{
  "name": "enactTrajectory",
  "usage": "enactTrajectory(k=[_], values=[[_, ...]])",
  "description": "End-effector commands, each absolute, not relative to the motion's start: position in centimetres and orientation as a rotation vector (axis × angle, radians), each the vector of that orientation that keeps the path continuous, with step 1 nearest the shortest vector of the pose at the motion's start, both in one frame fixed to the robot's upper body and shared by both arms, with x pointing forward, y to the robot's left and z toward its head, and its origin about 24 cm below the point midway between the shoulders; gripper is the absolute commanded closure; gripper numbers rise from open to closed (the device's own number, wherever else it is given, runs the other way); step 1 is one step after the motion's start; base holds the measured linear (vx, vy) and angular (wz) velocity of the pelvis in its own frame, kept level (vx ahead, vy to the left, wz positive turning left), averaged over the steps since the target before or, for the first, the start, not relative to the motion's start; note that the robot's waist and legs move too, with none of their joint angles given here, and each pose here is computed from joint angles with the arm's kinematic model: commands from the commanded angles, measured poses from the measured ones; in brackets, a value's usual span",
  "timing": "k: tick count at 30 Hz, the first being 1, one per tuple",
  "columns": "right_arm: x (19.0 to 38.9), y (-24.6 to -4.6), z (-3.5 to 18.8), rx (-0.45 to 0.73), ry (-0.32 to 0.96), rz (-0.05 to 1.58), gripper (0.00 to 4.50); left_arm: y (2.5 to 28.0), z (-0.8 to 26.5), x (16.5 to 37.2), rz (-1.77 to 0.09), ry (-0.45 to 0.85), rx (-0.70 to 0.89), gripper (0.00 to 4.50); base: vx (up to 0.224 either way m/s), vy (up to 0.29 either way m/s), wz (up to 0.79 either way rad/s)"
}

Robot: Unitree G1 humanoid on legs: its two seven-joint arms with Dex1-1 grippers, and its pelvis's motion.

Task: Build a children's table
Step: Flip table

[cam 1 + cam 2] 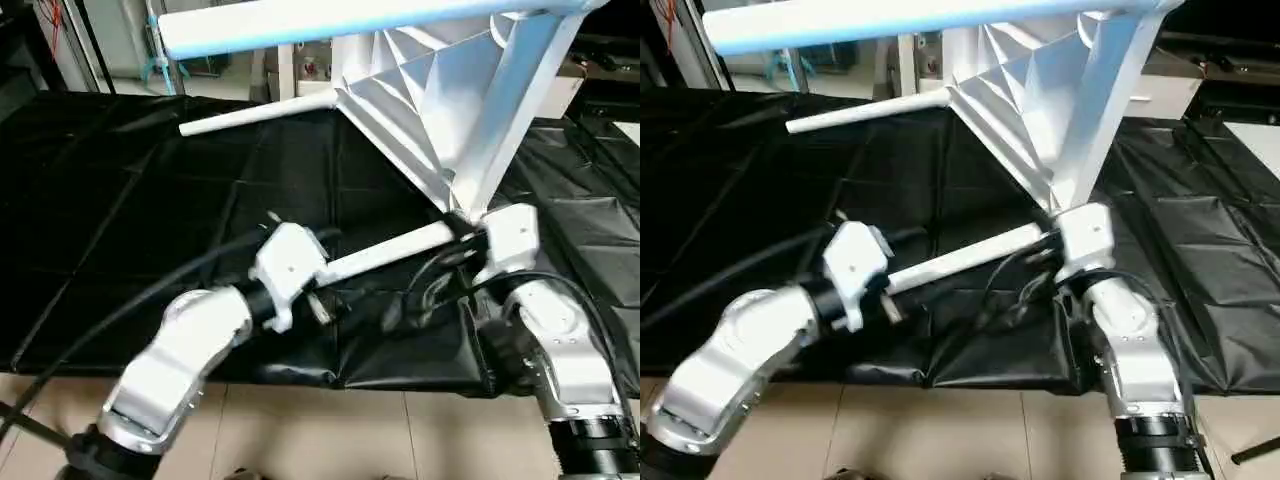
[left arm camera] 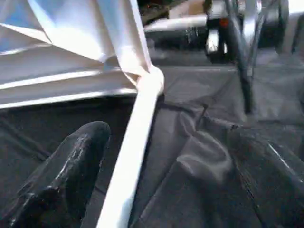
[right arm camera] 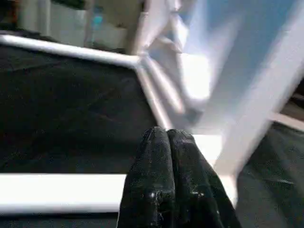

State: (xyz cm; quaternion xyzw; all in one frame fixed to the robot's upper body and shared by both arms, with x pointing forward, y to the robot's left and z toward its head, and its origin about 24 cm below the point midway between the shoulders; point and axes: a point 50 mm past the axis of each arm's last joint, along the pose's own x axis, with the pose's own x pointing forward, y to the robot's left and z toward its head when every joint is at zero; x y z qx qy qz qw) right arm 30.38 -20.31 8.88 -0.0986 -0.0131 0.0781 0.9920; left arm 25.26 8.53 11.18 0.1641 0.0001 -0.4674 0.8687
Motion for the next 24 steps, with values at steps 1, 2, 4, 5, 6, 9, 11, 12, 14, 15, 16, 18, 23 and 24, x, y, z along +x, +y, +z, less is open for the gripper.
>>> enactTrajectory(k=[1,2,4,5,6,9,11,12,14,15,16,18,23,24], values=[[30.6,-23.1,10.7,-0.193,-0.118,-0.059,4.50,8.5,9.0,25.6,-0.977,0.088,0.423,0.02,0.000,0.000,0.00],[30.5,-23.5,11.2,-0.184,-0.147,-0.091,4.50,8.5,8.5,25.8,-0.968,0.101,0.436,0.02,0.000,0.000,0.00],[30.5,-23.7,11.8,-0.180,-0.178,-0.114,4.50,8.5,8.2,26.1,-0.956,0.105,0.456,0.02,0.000,0.000,0.00],[30.5,-23.8,12.0,-0.179,-0.192,-0.118,4.50,8.5,8.1,26.2,-0.950,0.104,0.465,0.02,0.000,0.000,0.00],[30.5,-23.8,12.0,-0.179,-0.192,-0.118,4.50,8.5,8.1,26.2,-0.950,0.104,0.465,0.02,0.000,0.000,0.00],[30.4,-24.4,13.6,-0.188,-0.271,-0.184,4.50,8.4,7.5,26.9,-0.938,0.119,0.484,0.02,0.000,0.000,0.00],[30.7,-24.8,14.1,-0.198,-0.281,-0.208,4.50,8.3,7.2,27.2,-0.933,0.124,0.492,0.02,0.000,0.000,0.00],[31.2,-24.7,14.1,-0.185,-0.272,-0.179,4.50,8.3,7.2,27.5,-0.930,0.123,0.494,0.02,0.000,0.000,0.00],[31.6,-24.5,14.2,-0.173,-0.264,-0.154,4.32,8.2,7.2,27.6,-0.928,0.120,0.493,0.01,0.000,0.000,0.00],[32.4,-24.1,14.1,-0.150,-0.242,-0.089,4.32,8.2,7.2,27.7,-0.927,0.118,0.494,0.01,0.000,0.000,0.00],[33.2,-23.8,14.2,-0.121,-0.229,-0.030,4.32,8.1,7.3,27.8,-0.928,0.114,0.496,0.01,0.000,0.000,0.00],[34.0,-23.7,14.4,-0.123,-0.215,0.013,4.05,8.1,7.3,27.9,-0.933,0.110,0.494,0.00,0.000,0.000,0.00],[35.6,-23.9,15.2,-0.135,-0.188,0.066,3.61,8.1,7.5,27.7,-0.946,0.103,0.496,0.00,0.000,0.000,0.00],[35.7,-23.9,15.3,-0.134,-0.187,0.067,3.58,8.1,7.5,27.7,-0.946,0.103,0.496,0.00,0.000,0.000,0.00]])
